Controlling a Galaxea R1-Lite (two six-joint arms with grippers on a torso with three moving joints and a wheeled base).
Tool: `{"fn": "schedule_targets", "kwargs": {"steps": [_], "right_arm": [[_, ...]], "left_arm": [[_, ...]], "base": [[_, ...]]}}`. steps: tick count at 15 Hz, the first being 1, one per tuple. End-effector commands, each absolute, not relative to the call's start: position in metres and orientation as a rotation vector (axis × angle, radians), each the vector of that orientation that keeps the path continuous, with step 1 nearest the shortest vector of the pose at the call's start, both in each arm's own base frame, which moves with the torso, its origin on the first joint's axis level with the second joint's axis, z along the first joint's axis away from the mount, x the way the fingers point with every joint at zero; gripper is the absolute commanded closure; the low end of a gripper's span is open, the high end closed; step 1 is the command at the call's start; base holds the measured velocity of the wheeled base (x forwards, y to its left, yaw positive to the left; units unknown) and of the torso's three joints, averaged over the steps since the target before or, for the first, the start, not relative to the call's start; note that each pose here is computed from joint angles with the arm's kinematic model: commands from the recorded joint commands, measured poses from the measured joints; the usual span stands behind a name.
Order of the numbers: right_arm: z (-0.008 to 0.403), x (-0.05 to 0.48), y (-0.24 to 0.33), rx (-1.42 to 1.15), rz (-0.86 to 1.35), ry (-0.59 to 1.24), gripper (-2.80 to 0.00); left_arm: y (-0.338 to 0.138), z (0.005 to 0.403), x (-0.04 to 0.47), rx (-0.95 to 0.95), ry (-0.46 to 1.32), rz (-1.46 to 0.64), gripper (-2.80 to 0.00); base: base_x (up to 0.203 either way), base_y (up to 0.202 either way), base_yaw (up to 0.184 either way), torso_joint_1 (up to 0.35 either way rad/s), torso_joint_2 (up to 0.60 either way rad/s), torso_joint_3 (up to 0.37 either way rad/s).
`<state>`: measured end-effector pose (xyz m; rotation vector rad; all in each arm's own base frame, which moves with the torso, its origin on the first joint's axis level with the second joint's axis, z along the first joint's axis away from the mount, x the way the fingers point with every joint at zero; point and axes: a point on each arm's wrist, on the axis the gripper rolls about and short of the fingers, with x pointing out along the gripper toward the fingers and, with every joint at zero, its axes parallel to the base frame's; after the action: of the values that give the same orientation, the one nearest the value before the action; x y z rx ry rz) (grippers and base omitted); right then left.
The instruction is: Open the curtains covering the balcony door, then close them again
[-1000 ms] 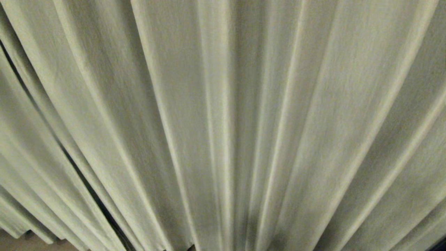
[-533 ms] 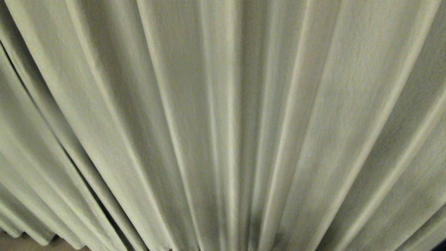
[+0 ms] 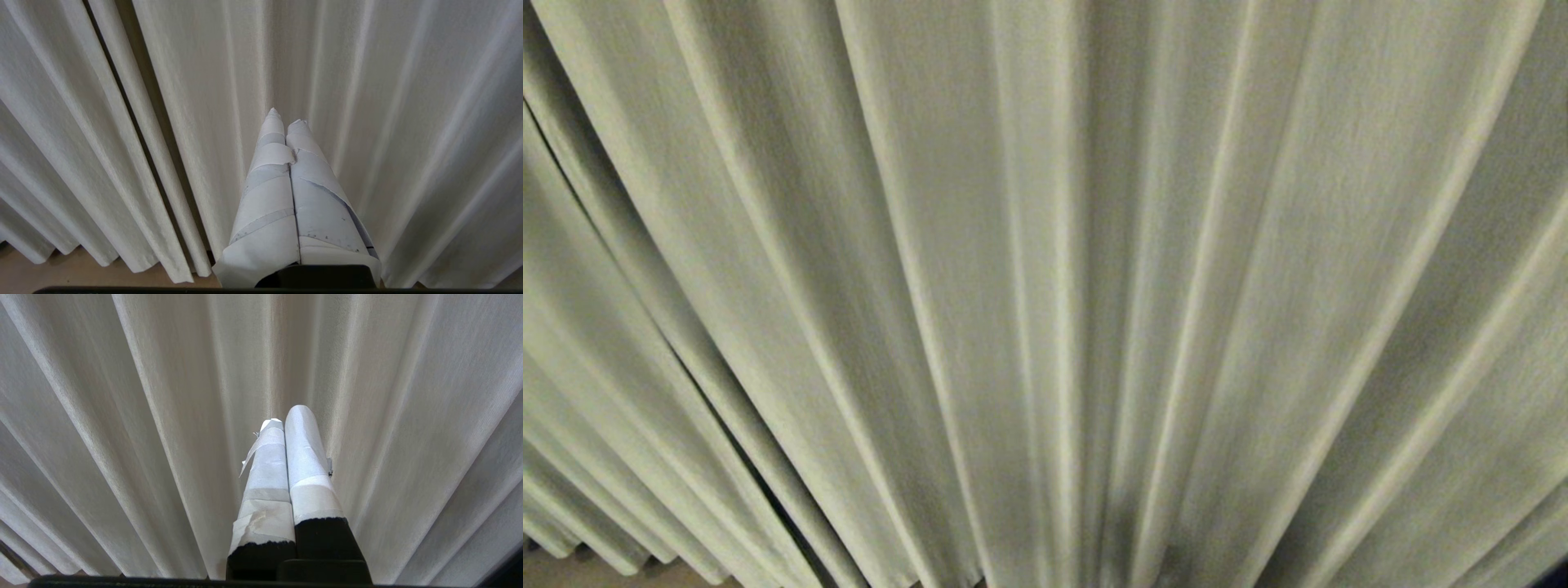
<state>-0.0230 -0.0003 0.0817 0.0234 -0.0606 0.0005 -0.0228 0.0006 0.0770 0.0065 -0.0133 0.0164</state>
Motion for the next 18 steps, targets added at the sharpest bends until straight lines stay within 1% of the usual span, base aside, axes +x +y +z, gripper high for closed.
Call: {"fn": "schedule_targets", "kwargs": {"steps": [1, 4, 6, 18], "right_arm": [[0.0818, -0.023, -0.0003, 0.023, 0.001, -0.061, 0.0], [0.0818, -0.023, -0.0003, 0.023, 0.001, -0.061, 0.0], [0.0818, -0.023, -0.0003, 0.023, 0.001, -0.061, 0.0], [0.0818, -0.023, -0.0003, 0.023, 0.001, -0.061, 0.0]], "left_arm": [[0.0006, 0.0769, -0.0228, 0.006, -0.014, 0.017, 0.0], [0.0006, 0.077, -0.0228, 0.003, -0.015, 0.017, 0.0], [0.0006, 0.0771, -0.0228, 0.003, -0.015, 0.017, 0.0], [0.0006, 0.0771, -0.0228, -0.009, -0.015, 0.018, 0.0]], "base": [[0.0, 0.0, 0.0, 0.0, 0.0, 0.0], [0.0, 0.0, 0.0, 0.0, 0.0, 0.0], [0.001, 0.098, -0.023, 0.005, 0.0, 0.004], [0.0, 0.179, -0.002, 0.003, 0.0, 0.004]]}}
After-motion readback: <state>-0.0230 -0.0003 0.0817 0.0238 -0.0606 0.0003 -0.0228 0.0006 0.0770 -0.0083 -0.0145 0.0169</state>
